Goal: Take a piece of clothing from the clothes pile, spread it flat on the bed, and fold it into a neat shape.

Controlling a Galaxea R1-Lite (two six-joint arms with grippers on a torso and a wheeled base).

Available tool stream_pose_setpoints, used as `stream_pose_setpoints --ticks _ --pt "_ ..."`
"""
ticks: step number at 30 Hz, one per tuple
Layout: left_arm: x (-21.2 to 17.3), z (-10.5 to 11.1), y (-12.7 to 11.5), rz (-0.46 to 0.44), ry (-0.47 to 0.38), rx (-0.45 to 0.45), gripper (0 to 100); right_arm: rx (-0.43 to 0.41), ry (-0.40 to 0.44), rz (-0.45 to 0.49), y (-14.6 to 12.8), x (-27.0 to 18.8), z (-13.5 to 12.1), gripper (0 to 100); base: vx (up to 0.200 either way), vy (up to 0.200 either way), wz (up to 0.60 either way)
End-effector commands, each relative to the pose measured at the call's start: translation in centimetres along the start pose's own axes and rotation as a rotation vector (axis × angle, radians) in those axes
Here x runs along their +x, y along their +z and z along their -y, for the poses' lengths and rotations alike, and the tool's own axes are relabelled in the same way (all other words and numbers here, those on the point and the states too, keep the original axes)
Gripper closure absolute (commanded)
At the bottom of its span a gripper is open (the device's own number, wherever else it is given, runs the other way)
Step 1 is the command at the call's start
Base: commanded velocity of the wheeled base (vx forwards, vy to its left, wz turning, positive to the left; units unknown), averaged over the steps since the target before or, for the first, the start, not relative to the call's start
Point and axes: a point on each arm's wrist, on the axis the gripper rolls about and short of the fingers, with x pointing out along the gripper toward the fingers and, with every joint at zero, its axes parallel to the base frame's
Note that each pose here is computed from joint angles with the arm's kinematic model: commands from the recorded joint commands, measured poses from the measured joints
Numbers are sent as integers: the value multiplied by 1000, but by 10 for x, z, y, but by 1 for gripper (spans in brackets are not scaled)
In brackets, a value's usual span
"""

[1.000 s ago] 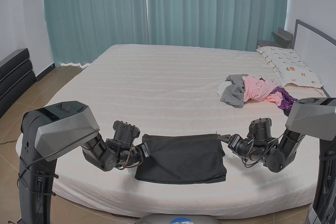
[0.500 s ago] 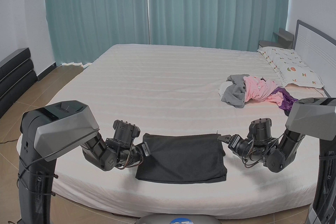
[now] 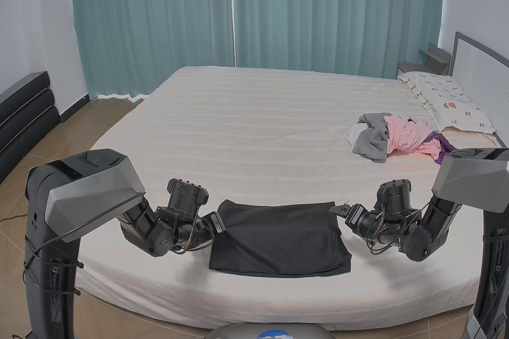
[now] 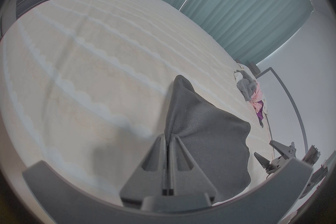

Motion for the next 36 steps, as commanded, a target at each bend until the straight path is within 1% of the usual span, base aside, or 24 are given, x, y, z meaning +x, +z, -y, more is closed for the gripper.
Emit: stream_pose_setpoints --ticks 1,10,21,36 --pt "-2 -2 2 3 5 -5 100 0 0 -1 0 0 0 0 0 200 0" --pt "-1 -11 9 19 20 -25 100 -1 0 -3 -1 1 0 0 0 200 0" --pt "0 -11 10 20 19 -28 100 -1 0 -4 -1 1 0 0 0 200 0" --pt "0 -10 7 12 17 -23 100 -10 -1 -20 -6 6 -1 0 0 0 0"
